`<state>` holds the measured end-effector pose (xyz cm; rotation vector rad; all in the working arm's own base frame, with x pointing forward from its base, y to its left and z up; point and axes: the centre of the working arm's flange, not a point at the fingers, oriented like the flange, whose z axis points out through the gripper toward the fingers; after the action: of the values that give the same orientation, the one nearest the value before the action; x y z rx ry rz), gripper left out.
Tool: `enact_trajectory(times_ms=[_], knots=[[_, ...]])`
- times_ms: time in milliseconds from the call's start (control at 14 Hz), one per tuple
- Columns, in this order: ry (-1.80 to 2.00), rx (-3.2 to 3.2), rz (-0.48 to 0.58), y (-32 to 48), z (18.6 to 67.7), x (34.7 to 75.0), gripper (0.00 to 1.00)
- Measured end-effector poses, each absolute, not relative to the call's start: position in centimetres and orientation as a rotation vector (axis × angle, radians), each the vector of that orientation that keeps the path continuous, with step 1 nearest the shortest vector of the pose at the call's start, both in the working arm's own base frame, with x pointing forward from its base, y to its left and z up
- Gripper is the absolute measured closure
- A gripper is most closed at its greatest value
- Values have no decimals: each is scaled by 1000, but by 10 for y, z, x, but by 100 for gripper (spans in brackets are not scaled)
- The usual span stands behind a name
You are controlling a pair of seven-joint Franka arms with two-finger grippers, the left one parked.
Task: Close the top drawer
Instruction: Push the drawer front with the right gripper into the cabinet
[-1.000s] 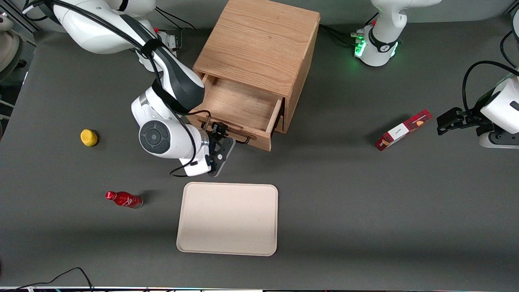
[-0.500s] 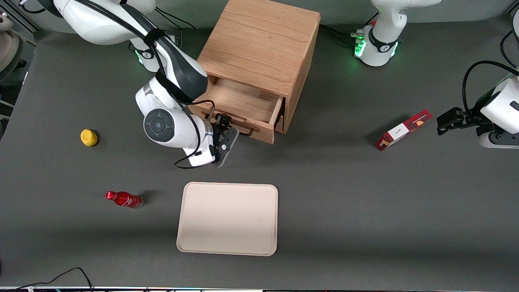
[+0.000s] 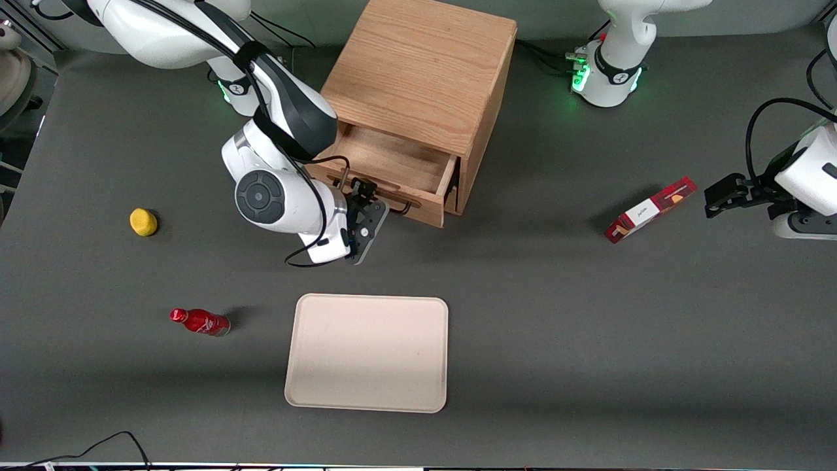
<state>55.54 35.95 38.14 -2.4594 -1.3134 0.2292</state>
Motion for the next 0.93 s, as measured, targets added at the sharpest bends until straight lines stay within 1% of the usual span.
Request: enact_trajectory(times_ms=[214,929], knots=[[-1317,-2452,224,364,387,550,0],[-1326,-2432,222,380,387,514,0]])
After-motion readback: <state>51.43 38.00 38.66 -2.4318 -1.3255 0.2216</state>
